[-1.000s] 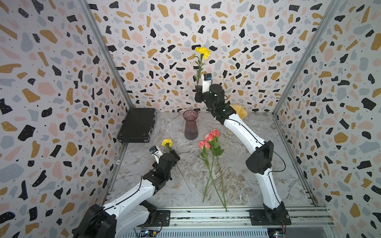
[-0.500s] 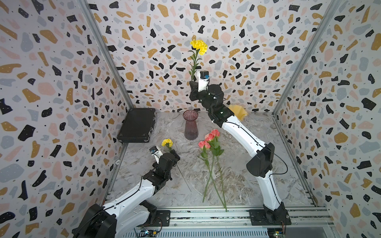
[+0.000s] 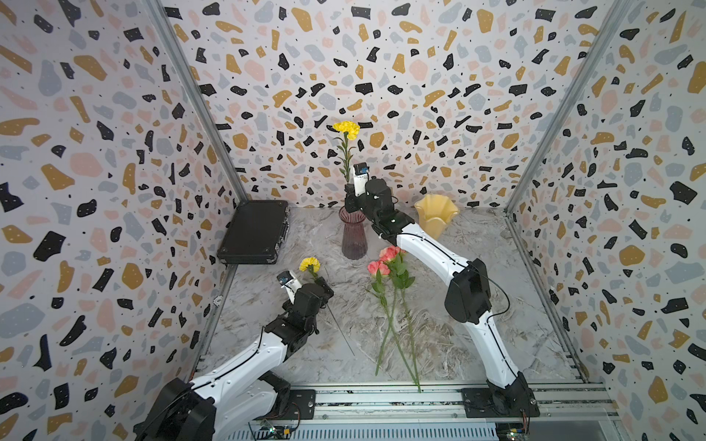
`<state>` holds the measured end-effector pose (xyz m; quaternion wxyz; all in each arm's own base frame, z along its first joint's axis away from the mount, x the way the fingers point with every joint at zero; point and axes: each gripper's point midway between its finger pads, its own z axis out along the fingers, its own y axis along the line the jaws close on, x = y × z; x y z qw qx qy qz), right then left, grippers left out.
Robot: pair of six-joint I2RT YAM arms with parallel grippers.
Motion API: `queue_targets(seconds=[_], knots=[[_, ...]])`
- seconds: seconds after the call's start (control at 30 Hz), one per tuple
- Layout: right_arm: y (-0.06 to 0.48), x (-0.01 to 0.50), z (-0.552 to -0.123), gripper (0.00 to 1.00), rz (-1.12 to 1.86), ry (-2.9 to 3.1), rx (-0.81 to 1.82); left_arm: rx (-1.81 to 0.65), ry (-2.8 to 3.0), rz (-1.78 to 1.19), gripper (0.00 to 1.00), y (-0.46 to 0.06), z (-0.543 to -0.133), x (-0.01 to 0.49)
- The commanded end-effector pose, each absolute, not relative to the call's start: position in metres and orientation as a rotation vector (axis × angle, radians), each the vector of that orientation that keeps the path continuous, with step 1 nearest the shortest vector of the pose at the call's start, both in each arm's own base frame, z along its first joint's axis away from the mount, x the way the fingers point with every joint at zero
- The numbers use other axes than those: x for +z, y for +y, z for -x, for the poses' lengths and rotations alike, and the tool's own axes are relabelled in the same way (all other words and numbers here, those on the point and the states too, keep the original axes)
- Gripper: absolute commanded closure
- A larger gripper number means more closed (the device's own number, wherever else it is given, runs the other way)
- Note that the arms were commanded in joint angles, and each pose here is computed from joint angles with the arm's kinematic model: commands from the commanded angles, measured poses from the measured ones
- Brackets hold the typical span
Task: Arrange the flowers in different vases according to their colors
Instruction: Insert the flower into the vase, then pick up the flower at the center of the board.
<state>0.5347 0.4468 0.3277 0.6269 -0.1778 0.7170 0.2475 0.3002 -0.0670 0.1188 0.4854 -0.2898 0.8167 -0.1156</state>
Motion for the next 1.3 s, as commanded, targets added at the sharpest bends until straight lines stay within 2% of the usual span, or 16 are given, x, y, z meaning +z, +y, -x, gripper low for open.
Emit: queue_targets(seconds=[0.0, 0.13, 0.23, 0.43, 0.57, 0.77, 1.0, 1.1, 1.27], knots=[[0.436, 0.366, -0.519, 0.87, 0.383, 1.637, 0.596, -0.233, 1.911, 0.844, 0.01, -0.047, -0.298, 0.135], [0.430, 0.358, -0.508, 0.56, 0.403, 1.729, 0.596, -0.139, 1.853, 0.938, 0.01, -0.025, -0.286, 0.136], [0.423, 0.357, -0.496, 0.45, 0.421, 1.794, 0.595, -0.126, 1.837, 0.950, 0.00, -0.019, -0.282, 0.136], [0.408, 0.353, -0.457, 0.38, 0.457, 1.939, 0.656, -0.120, 1.900, 0.883, 0.00, -0.022, -0.283, 0.138], [0.398, 0.331, -0.420, 0.38, 0.481, 2.067, 0.705, -0.273, 1.995, 0.908, 0.01, -0.028, -0.293, 0.121], [0.389, 0.261, -0.348, 0.38, 0.569, 2.270, 0.761, -0.361, 2.119, 0.989, 0.00, -0.021, -0.302, 0.097], [0.400, 0.163, -0.263, 0.36, 0.861, 2.341, 0.722, -0.349, 2.034, 1.138, 0.01, -0.004, -0.293, 0.085], [0.416, 0.126, -0.249, 0.37, 0.979, 2.349, 0.693, -0.296, 1.969, 1.171, 0.01, 0.009, -0.285, 0.092], [0.438, 0.098, -0.244, 0.38, 1.096, 2.217, 0.627, -0.285, 1.834, 1.258, 0.01, 0.025, -0.270, 0.093]])
